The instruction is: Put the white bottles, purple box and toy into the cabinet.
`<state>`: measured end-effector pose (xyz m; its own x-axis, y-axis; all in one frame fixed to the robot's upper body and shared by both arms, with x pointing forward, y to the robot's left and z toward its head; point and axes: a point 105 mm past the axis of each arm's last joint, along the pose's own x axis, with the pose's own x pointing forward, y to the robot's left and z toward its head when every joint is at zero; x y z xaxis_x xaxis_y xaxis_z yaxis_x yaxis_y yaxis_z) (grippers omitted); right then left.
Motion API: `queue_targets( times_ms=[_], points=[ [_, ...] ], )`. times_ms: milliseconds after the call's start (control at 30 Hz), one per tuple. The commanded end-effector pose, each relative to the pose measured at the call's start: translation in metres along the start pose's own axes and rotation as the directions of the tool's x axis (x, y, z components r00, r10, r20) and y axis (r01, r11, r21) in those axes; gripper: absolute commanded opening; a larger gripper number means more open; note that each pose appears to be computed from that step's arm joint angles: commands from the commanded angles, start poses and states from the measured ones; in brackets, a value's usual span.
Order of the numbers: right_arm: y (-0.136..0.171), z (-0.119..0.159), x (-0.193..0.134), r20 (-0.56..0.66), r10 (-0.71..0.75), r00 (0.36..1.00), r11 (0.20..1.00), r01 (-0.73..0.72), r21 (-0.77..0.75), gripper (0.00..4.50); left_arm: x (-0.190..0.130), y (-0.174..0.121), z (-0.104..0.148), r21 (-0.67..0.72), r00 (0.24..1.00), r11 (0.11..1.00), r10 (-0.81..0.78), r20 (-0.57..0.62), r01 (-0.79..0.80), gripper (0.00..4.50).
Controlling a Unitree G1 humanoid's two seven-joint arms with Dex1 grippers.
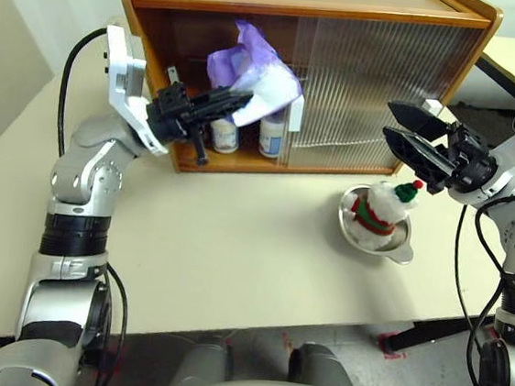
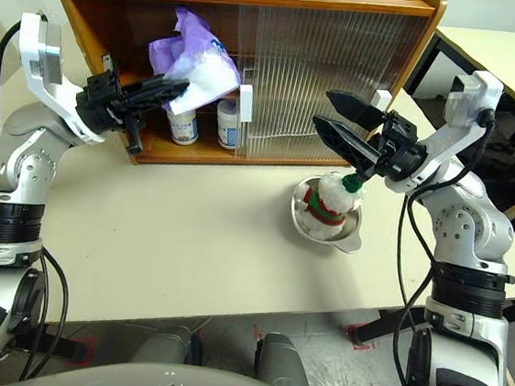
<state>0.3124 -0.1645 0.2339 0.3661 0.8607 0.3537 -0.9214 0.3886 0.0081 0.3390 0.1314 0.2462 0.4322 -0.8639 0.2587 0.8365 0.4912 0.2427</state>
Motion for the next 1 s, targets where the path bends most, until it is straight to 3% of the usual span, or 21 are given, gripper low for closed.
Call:
queue_targets(
  times_ms=[33, 267, 567, 833, 967, 1000],
  points=[
    [0.001, 0.0, 0.001, 0.003, 0.005, 1.0, 1.0, -0.005, -0.005, 4.5, 0.006, 0.015, -0.004, 0.007, 0.993, 0.994, 0.112, -0.027, -0.112, 0.02],
    [0.001, 0.0, -0.002, 0.003, -0.002, 1.0, 1.0, 0.002, -0.008, 4.5, 0.024, 0.035, -0.006, -0.043, 0.949, 0.949, 0.308, -0.06, -0.311, 0.02],
    [0.001, 0.0, -0.002, 0.008, -0.007, 1.0, 1.0, 0.007, -0.008, 4.5, 0.05, 0.062, -0.028, -0.025, 0.772, 0.776, 0.624, -0.124, -0.631, 0.02],
    [0.003, 0.0, -0.003, 0.01, -0.014, 1.0, 1.0, 0.014, -0.01, 4.5, 0.063, 0.08, -0.041, 0.075, 0.644, 0.661, 0.747, -0.165, -0.747, 0.02],
    [0.004, -0.001, -0.003, 0.011, -0.018, 1.0, 1.0, 0.018, -0.011, 4.5, 0.068, 0.083, -0.047, 0.077, 0.622, 0.641, 0.763, -0.176, -0.764, 0.02],
    [0.004, 0.0, -0.004, 0.011, -0.02, 1.0, 1.0, 0.02, -0.012, 4.5, 0.07, 0.082, -0.05, 0.082, 0.622, 0.642, 0.761, -0.186, -0.762, 0.22]
  ],
)
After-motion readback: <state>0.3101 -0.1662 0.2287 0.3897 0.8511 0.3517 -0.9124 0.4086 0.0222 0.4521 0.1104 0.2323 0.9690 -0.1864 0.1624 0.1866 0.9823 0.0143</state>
